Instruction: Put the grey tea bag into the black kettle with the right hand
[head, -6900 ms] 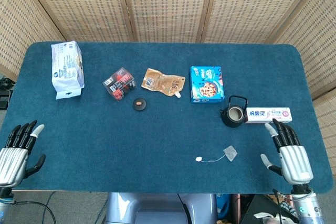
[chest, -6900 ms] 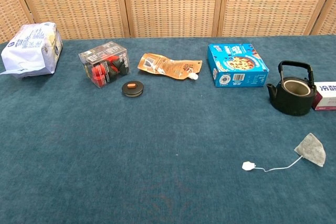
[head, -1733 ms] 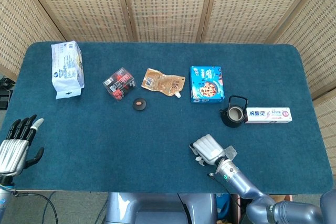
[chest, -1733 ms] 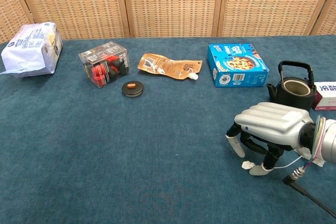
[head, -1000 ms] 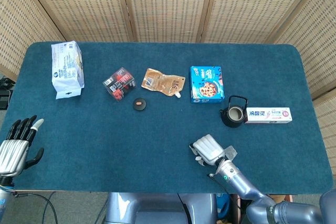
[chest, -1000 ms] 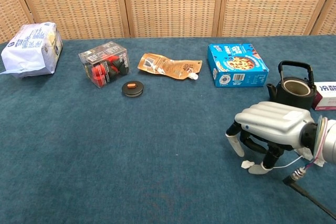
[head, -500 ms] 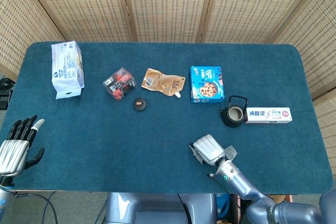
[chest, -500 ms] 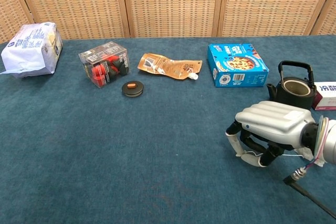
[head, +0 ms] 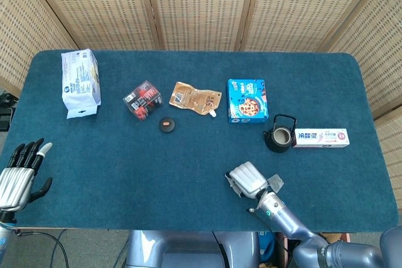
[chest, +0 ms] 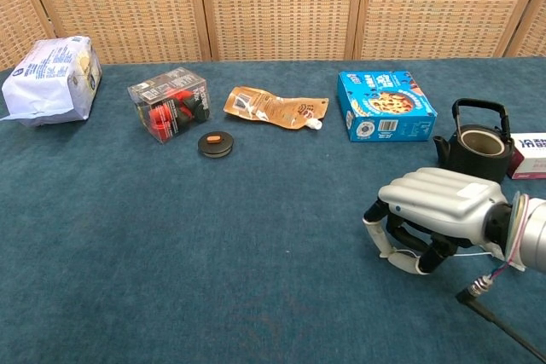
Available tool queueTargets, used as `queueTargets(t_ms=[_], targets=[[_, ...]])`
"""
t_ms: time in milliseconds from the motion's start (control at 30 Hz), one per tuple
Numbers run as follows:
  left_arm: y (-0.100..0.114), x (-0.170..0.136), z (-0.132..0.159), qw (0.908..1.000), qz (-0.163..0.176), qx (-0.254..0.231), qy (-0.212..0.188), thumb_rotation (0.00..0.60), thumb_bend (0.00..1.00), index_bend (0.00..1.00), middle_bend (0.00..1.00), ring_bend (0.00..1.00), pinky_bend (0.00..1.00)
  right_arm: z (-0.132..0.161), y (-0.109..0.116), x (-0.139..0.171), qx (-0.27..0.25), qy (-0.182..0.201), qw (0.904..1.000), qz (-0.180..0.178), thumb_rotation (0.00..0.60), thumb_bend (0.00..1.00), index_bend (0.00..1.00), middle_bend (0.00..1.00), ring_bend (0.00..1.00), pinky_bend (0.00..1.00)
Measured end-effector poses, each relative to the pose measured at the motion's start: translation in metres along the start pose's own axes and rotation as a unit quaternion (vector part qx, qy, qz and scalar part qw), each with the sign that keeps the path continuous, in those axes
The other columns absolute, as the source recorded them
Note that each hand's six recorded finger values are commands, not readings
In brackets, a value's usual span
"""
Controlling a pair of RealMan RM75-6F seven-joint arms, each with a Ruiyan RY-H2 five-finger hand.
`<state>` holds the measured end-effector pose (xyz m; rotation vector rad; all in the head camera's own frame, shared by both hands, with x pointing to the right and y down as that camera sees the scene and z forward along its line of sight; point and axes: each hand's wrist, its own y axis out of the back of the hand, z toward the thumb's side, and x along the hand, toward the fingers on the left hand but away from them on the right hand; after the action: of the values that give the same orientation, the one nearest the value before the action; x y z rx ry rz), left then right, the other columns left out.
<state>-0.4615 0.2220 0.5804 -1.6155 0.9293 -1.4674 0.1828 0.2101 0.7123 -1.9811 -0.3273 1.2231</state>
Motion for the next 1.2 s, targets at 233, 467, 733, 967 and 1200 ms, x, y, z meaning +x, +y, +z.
queueTargets(t_ms=[233, 467, 733, 967, 1200], targets=[[0.000, 0.000, 0.000, 1.0000, 0.001, -0.002, 0.000, 0.600, 0.41, 0.00, 0.00, 0.00, 0.00, -0.004, 0.015, 0.003, -0.005, -0.005, 0.9998, -0.021, 0.600, 0.85, 0.61, 0.88, 0.89, 0.95], [0.001, 0.000, 0.002, 1.0000, 0.003, -0.002, -0.002, 0.600, 0.41, 0.00, 0.00, 0.00, 0.00, -0.010, 0.042, 0.013, -0.009, -0.008, 0.9984, -0.055, 0.600, 0.85, 0.61, 0.88, 0.89, 0.95], [0.002, -0.001, 0.006, 1.0000, 0.000, -0.002, -0.008, 0.600, 0.41, 0.00, 0.00, 0.00, 0.00, -0.025, 0.081, 0.026, -0.007, -0.019, 0.9952, -0.096, 0.600, 0.85, 0.61, 0.88, 0.89, 0.95], [0.000, -0.003, 0.012, 0.9998, -0.015, 0.001, -0.016, 0.600, 0.41, 0.00, 0.00, 0.00, 0.00, -0.046, 0.117, 0.040, -0.009, -0.039, 0.9911, -0.127, 0.600, 0.85, 0.61, 0.88, 0.89, 0.95], [-0.001, -0.004, 0.014, 0.9996, -0.023, 0.001, -0.016, 0.600, 0.41, 0.00, 0.00, 0.00, 0.00, -0.059, 0.144, 0.045, -0.012, -0.050, 0.9882, -0.144, 0.600, 0.85, 0.61, 0.88, 0.89, 0.95]])
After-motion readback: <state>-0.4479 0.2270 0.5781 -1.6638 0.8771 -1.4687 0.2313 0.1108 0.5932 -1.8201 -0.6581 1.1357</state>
